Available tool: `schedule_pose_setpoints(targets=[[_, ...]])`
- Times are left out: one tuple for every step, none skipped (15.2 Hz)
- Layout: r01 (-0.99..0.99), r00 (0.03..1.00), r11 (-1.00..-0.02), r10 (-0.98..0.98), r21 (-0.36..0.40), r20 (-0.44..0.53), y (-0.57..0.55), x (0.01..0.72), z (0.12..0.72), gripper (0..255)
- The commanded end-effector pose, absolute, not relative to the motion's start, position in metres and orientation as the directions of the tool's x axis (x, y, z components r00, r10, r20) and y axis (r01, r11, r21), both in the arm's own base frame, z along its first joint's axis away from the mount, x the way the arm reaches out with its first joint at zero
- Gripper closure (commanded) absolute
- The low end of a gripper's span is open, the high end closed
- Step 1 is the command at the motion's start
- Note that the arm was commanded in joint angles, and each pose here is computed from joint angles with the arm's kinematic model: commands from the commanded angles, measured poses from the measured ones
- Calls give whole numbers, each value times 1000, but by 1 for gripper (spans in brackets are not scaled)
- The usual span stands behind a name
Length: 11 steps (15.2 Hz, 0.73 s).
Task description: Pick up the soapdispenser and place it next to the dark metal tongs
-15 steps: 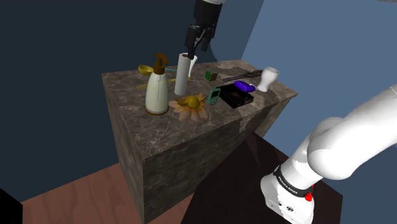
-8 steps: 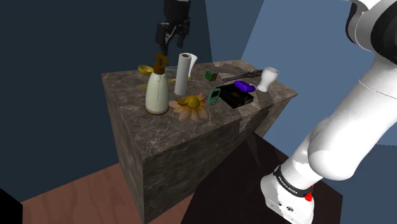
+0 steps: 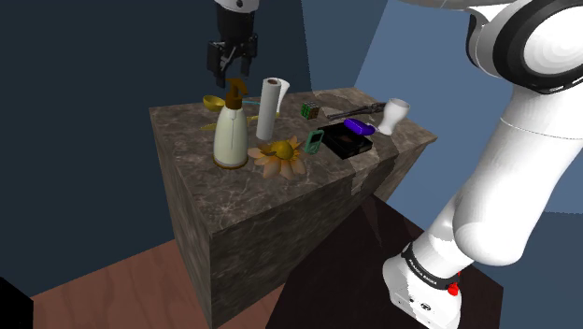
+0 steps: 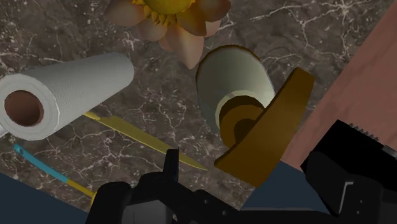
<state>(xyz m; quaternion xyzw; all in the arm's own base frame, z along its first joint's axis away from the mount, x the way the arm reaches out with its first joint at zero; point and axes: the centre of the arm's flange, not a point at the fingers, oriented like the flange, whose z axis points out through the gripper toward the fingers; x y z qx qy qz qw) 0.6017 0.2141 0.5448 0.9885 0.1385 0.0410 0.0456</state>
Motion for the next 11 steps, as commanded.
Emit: schedule_pose_setpoints(targets=[[270,958,-957,278,102,69,214,604,535,0],[270,958,-957,278,102,69,214,604,529,0],[270,958,-957,278,101,69,213,605,526,0],[270,958,-957,278,102,69,213,605,526,0],[270,958,-957,278,102,69,213,605,526,0],[270,958,-957,278,102,69,213,605,526,0],[270,958,-957,278,102,69,213,605,526,0],[270,958,-957,278,102,69,213,605,526,0],[270,958,-957,278,102,69,213,605,526,0],[270,958,-957,278,102,69,213,605,526,0],[270,958,-957,278,102,69,213,605,526,255]])
